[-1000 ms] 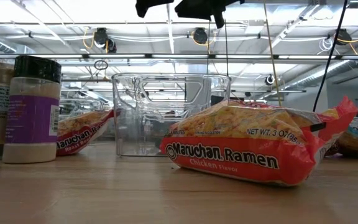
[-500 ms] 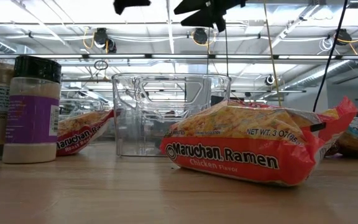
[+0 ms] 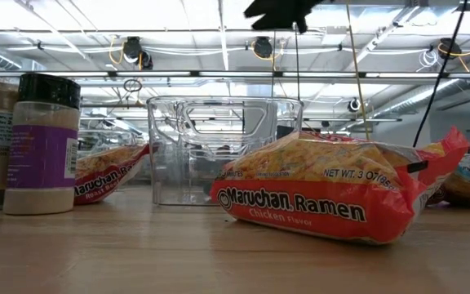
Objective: Pick & Place Food Item
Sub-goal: Put the top purple spoon into the bottom right transparent bin
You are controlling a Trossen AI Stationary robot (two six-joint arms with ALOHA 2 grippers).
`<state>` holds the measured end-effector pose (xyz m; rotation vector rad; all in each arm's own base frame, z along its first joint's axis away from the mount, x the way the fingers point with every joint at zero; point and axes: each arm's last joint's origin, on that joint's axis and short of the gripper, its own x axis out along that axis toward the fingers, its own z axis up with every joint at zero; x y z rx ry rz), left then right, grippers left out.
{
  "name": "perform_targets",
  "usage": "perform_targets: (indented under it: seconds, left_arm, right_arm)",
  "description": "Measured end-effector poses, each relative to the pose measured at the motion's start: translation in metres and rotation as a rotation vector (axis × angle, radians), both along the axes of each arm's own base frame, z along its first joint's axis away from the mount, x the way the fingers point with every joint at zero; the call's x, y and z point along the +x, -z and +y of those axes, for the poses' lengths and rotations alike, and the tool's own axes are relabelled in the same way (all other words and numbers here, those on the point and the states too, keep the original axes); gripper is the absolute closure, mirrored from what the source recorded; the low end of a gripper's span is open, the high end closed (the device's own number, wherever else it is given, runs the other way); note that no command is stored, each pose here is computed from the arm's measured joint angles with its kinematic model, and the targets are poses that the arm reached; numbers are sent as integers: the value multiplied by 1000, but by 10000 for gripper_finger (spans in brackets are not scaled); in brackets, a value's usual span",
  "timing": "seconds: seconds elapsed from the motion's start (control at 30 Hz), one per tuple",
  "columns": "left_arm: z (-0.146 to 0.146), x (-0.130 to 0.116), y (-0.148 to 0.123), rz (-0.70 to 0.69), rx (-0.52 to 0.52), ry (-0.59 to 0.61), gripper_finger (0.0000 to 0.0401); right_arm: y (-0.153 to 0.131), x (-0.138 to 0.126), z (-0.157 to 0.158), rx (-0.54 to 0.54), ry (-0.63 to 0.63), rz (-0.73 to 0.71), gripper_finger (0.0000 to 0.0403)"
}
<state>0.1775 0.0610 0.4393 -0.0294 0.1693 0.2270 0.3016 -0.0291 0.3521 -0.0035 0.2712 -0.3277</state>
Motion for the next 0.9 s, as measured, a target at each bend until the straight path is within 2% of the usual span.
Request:
perform_targets:
  seconds: [0.23, 0.37, 0.5, 0.63, 0.9]
  left_arm:
    - [-3, -8, -4, -25, -5, -2, 203]
    - [-3, -8, -3, -16, -5, -2, 203]
    - [-1, -2, 2, 21, -14, -1, 203]
    - [1, 3, 8, 72, -26, 0, 203]
    - [6, 20, 14, 82, -29, 16, 203]
  right_arm:
    - [-19, -55, 4, -22, 169, 187, 187]
    - [-23, -87, 4, 95, 288, 214, 187]
    - [-18, -113, 1, 263, 441, 247, 193]
    - [-1, -130, -3, 395, 610, 358, 198]
    - [59, -124, -26, 483, 861, 529, 200]
